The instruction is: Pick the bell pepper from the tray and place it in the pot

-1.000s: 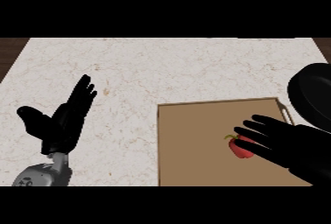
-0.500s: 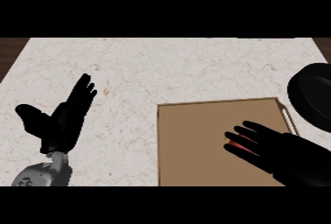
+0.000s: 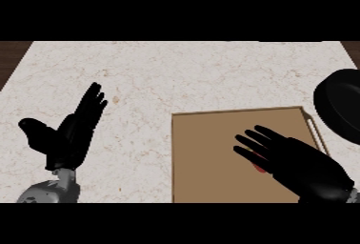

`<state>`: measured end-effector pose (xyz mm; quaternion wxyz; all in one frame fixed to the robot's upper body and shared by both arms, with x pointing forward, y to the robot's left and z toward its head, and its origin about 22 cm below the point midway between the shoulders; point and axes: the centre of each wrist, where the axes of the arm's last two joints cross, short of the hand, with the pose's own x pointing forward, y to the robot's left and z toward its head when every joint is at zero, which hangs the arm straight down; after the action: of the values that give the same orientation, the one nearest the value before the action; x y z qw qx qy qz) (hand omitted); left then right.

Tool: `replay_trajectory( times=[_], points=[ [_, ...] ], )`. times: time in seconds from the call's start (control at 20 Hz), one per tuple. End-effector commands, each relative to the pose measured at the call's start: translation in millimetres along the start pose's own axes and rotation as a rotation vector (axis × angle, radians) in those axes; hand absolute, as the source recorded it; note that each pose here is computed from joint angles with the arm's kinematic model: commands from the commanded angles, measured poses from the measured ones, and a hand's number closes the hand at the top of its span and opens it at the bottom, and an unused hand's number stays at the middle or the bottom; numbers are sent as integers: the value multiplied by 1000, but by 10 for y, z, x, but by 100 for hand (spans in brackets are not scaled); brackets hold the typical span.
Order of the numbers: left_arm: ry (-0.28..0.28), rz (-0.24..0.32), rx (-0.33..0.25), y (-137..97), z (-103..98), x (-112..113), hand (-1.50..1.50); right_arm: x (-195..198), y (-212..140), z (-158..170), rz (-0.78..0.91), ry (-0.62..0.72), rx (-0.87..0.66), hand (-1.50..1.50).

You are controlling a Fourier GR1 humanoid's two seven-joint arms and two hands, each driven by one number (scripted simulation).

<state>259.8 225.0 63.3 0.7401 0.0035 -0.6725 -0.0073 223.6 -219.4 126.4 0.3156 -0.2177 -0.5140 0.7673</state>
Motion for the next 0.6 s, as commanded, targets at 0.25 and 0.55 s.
replay_trajectory(
  times=[0.25, 0.55],
  points=[
    [2, -7, 13, 0, -57, -95, 0, -154, 170, -101, 88, 70, 60, -150],
    [5, 0, 13, 63, -32, -14, 0, -56, 403, -340, 135, 83, 89, -150]
  ],
)
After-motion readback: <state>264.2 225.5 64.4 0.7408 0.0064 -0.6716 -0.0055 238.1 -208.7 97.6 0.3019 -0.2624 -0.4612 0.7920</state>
